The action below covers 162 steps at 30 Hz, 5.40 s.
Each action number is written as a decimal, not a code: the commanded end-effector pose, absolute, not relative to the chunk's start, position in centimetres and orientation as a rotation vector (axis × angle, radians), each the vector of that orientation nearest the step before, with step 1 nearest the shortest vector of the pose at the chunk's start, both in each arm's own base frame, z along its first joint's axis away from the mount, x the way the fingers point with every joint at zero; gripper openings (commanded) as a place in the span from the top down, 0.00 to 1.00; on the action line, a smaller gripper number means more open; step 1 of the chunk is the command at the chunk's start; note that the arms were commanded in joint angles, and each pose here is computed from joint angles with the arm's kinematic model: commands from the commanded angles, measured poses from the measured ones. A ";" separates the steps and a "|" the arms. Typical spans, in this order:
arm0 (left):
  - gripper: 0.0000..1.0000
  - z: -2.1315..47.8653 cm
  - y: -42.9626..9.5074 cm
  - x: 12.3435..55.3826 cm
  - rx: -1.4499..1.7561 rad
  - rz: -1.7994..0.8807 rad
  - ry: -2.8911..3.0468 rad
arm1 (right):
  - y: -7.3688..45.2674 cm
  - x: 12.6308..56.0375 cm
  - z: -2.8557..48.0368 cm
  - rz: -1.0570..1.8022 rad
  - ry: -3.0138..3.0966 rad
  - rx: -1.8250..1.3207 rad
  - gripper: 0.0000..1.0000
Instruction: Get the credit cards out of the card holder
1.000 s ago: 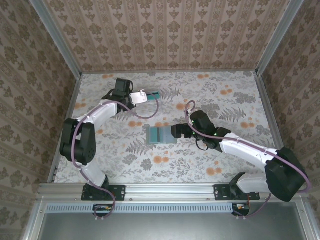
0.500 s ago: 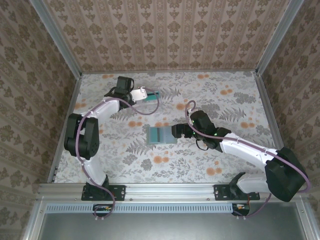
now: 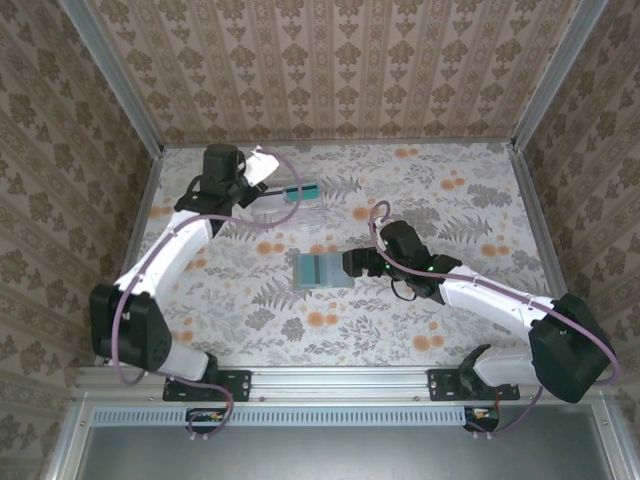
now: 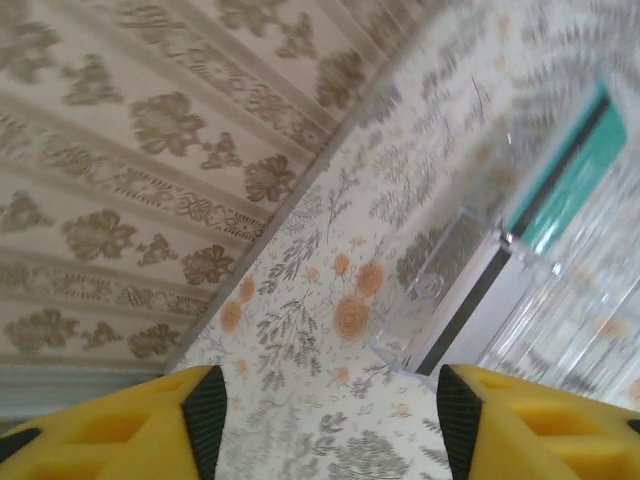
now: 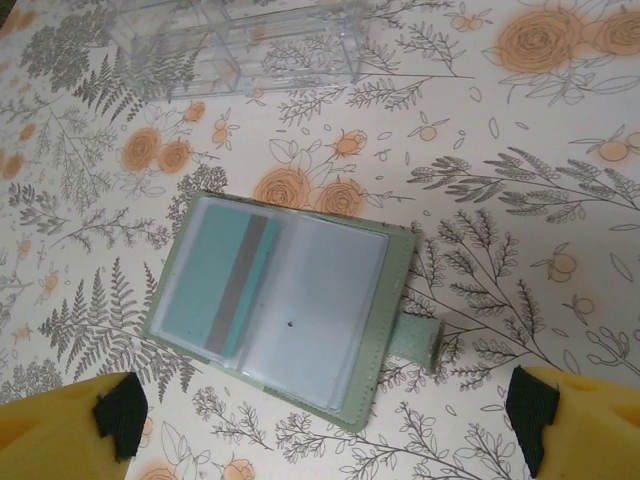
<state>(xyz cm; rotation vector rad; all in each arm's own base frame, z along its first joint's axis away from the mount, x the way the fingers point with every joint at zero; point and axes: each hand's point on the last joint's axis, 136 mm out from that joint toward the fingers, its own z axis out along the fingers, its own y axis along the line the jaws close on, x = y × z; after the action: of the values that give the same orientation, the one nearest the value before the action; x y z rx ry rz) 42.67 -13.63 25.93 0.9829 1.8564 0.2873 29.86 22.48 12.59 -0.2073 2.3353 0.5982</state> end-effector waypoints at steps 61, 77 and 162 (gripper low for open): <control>0.50 4.1 -24.8 26.4 -0.063 -0.778 2.745 | 24.1 30.4 0.7 0.286 2.677 -0.333 0.86; 0.46 6.4 -28.6 26.3 0.026 -1.051 2.653 | 24.5 30.3 0.4 0.312 2.686 -0.332 0.86; 0.68 3.4 -29.9 26.4 -0.040 -0.990 2.765 | 27.1 31.2 1.7 0.536 2.675 -0.265 0.91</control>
<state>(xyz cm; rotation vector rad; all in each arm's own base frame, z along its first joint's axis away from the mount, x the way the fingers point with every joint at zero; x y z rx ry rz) 26.29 -29.51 3.57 -0.0274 2.7536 -0.9956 32.61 27.33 2.55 -0.2526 2.6277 0.5355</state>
